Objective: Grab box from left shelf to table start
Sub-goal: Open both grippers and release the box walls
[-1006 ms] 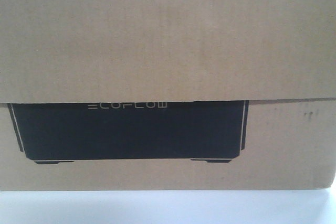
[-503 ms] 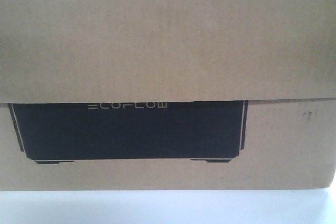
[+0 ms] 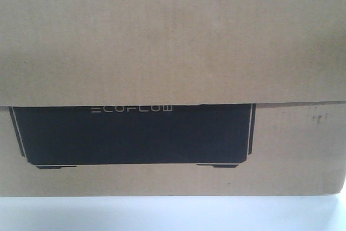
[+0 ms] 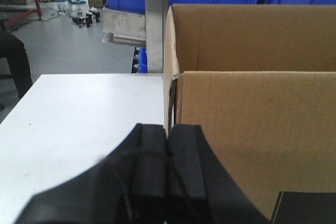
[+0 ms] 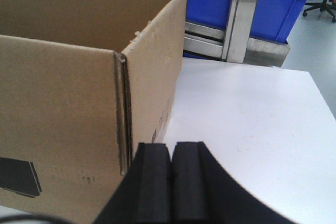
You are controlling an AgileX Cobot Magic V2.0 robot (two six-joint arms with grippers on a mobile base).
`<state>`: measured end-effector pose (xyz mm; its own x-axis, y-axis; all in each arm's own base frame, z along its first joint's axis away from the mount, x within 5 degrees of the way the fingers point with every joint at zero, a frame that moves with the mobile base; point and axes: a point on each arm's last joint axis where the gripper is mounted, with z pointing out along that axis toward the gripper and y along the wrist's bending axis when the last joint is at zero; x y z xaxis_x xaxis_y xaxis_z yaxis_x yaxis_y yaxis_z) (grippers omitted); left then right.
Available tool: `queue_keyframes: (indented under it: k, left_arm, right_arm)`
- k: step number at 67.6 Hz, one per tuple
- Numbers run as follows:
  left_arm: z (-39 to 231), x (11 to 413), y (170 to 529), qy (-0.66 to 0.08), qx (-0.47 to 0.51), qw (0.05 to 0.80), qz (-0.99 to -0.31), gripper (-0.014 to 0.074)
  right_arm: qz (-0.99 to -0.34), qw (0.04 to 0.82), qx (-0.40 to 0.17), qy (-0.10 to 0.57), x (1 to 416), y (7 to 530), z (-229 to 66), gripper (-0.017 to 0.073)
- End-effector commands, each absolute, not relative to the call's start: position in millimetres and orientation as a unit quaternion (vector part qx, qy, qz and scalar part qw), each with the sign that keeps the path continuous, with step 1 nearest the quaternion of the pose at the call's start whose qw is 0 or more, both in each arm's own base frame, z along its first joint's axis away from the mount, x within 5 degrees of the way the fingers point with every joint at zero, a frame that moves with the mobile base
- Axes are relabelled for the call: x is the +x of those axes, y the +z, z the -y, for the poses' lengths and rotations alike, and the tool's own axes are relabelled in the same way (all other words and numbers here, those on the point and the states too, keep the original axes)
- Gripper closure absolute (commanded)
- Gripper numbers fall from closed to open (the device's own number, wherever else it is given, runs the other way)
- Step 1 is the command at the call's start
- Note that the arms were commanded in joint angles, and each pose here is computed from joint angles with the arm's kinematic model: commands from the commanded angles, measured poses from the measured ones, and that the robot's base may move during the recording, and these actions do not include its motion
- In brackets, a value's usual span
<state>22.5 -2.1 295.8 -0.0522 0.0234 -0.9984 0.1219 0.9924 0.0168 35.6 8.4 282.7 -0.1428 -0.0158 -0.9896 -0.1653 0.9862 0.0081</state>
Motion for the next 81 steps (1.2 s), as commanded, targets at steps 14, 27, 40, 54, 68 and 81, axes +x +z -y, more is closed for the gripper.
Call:
queue_keyframes:
  k: [14,27,40,54,68,81]
  left_arm:
    - [2,22,312,-0.043,0.049,0.726,-0.685,0.0693]
    - [2,22,312,-0.043,0.049,0.726,-0.685,0.0693]
    - [2,22,311,-0.043,0.049,0.725,-0.686,0.0693]
    - [3,26,296,-0.047,0.047,0.734,-0.676,0.0693]
    - [6,42,254,-0.069,0.032,0.746,-0.662,0.0693]
    - [7,54,209,-0.078,0.017,0.740,-0.667,0.0693]
  right_arm:
    - [-0.715,0.695,-0.056,0.051,36,299,-7,0.0502]
    - [-0.715,0.695,-0.056,0.051,36,299,-7,0.0502]
    - [-0.715,0.695,-0.056,0.051,36,299,-7,0.0502]
    - [-0.715,0.695,-0.056,0.051,36,299,-7,0.0502]
    - [-0.715,0.695,-0.056,0.051,36,299,-7,0.0502]
    - [-0.715,0.695,-0.056,0.051,36,299,-7,0.0502]
